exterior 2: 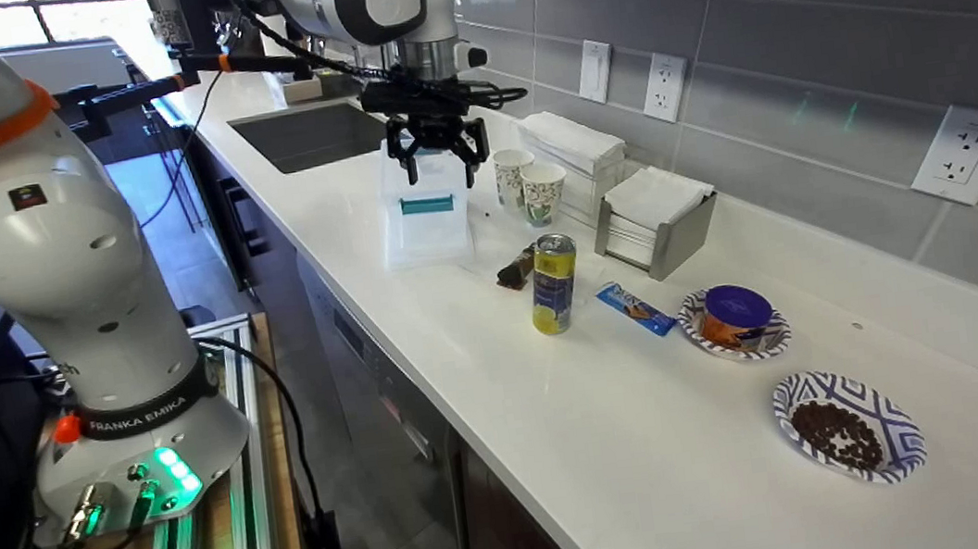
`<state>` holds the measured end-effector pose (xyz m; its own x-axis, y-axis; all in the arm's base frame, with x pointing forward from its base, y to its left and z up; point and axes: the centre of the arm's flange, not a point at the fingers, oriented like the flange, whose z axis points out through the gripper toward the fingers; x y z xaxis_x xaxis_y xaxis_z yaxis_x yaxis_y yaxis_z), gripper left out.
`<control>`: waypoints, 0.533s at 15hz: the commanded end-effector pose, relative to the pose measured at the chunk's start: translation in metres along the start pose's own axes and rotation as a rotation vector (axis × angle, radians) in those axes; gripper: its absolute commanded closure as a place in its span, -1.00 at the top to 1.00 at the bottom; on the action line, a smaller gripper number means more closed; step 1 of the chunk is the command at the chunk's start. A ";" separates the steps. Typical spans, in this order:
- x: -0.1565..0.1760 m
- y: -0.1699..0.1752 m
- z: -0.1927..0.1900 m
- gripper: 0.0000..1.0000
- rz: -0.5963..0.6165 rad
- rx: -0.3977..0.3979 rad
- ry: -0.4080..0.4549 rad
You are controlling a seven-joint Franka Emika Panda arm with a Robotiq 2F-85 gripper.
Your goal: Move the clear container to the right.
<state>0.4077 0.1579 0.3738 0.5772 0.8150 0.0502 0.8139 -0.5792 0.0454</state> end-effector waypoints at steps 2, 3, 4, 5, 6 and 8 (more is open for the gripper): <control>0.048 -0.003 0.019 1.00 -0.220 -0.021 0.150; 0.055 -0.001 0.023 1.00 -0.265 -0.024 0.186; 0.061 0.000 0.025 1.00 -0.310 -0.022 0.218; 0.067 0.001 0.030 1.00 -0.351 -0.010 0.249; 0.072 0.002 0.034 1.00 -0.389 0.004 0.279; 0.082 -0.001 0.043 0.91 -0.456 0.057 0.324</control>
<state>0.4377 0.2205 0.3523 0.2277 0.9348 0.2724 0.9551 -0.2689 0.1245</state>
